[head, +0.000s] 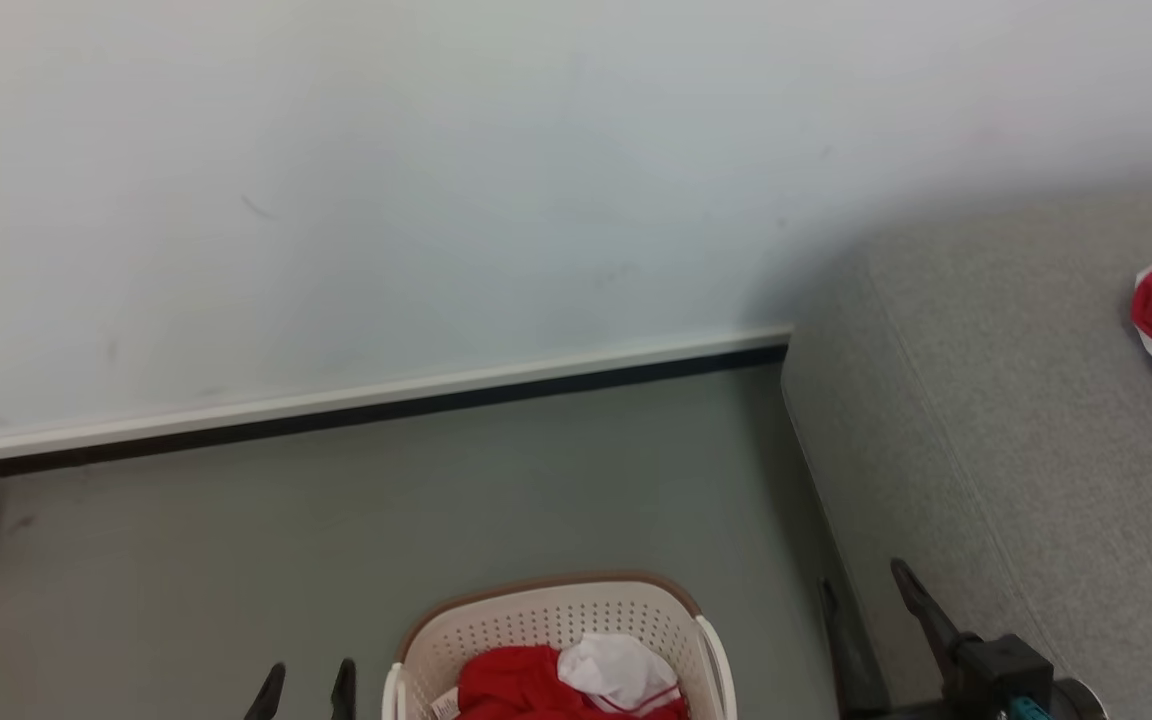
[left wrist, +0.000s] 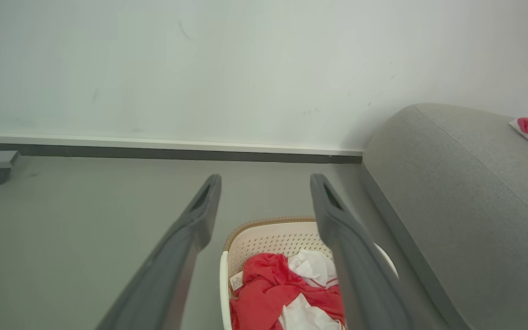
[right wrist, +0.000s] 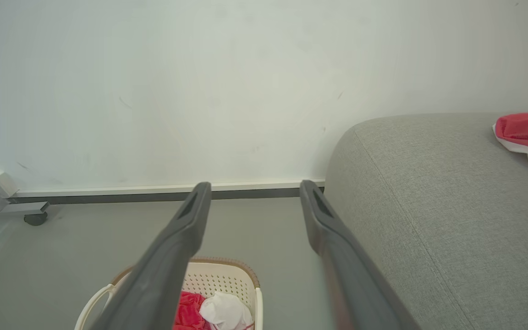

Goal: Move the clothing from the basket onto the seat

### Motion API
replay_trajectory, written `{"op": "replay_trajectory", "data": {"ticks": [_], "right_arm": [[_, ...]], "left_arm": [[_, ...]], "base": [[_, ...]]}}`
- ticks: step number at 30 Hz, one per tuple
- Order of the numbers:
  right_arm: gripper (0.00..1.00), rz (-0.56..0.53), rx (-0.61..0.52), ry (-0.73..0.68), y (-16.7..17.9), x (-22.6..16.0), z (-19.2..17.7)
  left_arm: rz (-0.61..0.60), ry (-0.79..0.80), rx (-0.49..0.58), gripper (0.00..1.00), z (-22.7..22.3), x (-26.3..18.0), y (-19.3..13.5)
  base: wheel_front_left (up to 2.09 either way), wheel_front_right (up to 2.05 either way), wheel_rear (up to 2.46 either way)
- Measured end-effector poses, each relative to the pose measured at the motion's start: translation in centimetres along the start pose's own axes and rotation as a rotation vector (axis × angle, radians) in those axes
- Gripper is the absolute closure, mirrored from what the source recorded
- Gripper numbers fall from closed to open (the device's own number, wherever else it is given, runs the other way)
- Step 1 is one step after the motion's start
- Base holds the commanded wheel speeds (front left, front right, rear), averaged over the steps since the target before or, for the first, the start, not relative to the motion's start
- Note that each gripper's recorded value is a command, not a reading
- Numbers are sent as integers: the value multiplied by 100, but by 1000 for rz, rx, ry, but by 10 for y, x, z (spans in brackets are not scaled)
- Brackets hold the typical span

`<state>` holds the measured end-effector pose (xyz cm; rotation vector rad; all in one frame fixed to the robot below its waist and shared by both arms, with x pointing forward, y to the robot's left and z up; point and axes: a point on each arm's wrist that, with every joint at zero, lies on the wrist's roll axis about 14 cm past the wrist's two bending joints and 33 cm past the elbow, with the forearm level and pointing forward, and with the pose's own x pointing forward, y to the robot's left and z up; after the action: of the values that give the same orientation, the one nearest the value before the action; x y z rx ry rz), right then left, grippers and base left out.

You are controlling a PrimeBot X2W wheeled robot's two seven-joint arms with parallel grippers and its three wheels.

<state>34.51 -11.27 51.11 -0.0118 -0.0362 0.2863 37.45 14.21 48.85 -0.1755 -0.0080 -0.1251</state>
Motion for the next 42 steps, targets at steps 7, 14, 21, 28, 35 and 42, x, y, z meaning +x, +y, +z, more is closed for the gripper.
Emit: {"op": "replay_trajectory", "data": {"ticks": [7,14,21,28,35,42], "right_arm": [[0,-11,6,5,-8,15,-3],[0,-58,18,33,-27,31,-20],[0,-84,39,106,-39,45,-54],[0,-125,64,200,-51,43,-92],[0,-191,100,301,-64,29,-127],[0,-227,140,386,-66,18,-154]], "left_arm": [[-124,121,8,0,-36,43,-36],[-268,299,60,0,-91,92,-75],[-362,536,97,0,-174,116,-95],[-443,720,189,0,-249,123,-104],[-466,872,207,0,-316,117,-105],[-464,1015,179,0,-371,98,-108]], "base": [[0,0,0],[0,0,0],[0,0,0],[0,0,0],[0,0,0],[0,0,0]]}}
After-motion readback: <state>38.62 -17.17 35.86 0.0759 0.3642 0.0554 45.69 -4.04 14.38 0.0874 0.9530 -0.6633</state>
